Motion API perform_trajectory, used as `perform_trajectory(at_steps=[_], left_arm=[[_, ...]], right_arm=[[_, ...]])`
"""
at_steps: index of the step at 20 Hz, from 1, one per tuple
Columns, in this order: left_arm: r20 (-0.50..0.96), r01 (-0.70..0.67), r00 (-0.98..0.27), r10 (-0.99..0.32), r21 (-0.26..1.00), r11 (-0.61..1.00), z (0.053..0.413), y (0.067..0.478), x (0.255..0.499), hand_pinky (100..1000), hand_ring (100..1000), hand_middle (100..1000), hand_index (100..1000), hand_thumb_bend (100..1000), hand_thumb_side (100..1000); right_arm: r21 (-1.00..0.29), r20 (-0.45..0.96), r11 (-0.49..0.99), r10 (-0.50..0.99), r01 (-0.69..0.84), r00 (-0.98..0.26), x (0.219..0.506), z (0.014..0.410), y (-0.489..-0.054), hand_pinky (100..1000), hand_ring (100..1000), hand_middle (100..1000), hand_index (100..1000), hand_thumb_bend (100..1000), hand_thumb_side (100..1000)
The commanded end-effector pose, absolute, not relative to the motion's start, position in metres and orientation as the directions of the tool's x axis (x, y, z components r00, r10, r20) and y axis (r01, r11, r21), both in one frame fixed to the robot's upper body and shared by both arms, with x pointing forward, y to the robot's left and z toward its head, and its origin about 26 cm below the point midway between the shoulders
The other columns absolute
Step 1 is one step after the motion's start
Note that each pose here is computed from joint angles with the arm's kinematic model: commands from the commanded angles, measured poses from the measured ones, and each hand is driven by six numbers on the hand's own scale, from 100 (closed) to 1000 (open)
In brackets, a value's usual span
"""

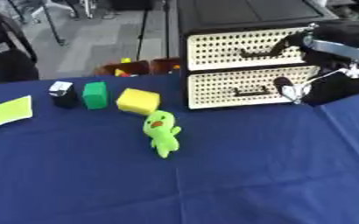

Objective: Pick up objects from table and place into drawer.

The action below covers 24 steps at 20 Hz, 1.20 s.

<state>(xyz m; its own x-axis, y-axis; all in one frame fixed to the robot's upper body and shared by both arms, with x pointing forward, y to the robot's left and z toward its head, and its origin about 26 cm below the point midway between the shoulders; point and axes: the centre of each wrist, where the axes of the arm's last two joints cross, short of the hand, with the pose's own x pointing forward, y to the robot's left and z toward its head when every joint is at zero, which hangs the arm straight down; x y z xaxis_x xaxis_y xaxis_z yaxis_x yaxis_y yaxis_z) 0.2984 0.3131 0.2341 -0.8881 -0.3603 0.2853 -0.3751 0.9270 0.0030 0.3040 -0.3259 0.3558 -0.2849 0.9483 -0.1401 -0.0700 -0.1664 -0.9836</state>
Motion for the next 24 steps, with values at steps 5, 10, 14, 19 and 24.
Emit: perform_trajectory(at_steps=[5,10,14,19,24], left_arm=[[0.250,-0.373,-0.896,-0.367,0.025,0.928,0.245,0.315,0.295,562,669,692,841,204,895],[0.255,-0.368,-0.897,-0.360,0.018,0.930,0.245,0.313,0.295,561,668,690,840,199,897],[0.256,-0.365,-0.898,-0.357,0.018,0.931,0.245,0.313,0.296,561,668,689,839,196,899],[0.256,-0.366,-0.898,-0.357,0.015,0.931,0.245,0.313,0.296,560,667,689,839,195,900],[0.258,-0.364,-0.899,-0.354,0.010,0.931,0.244,0.312,0.296,559,666,688,838,193,902]], right_arm=[[-0.971,-0.144,-0.185,0.958,-0.151,-0.246,0.326,0.350,-0.343,100,197,100,911,100,456],[-0.972,-0.128,-0.168,0.966,-0.166,-0.223,0.340,0.342,-0.346,100,208,100,926,100,440],[-0.971,-0.122,-0.159,0.972,-0.179,-0.199,0.352,0.338,-0.350,100,218,100,934,100,439],[-0.972,-0.104,-0.141,0.976,-0.190,-0.193,0.362,0.336,-0.353,100,216,100,937,100,427],[-0.972,-0.089,-0.124,0.981,-0.200,-0.175,0.372,0.332,-0.358,100,215,100,934,100,418]])
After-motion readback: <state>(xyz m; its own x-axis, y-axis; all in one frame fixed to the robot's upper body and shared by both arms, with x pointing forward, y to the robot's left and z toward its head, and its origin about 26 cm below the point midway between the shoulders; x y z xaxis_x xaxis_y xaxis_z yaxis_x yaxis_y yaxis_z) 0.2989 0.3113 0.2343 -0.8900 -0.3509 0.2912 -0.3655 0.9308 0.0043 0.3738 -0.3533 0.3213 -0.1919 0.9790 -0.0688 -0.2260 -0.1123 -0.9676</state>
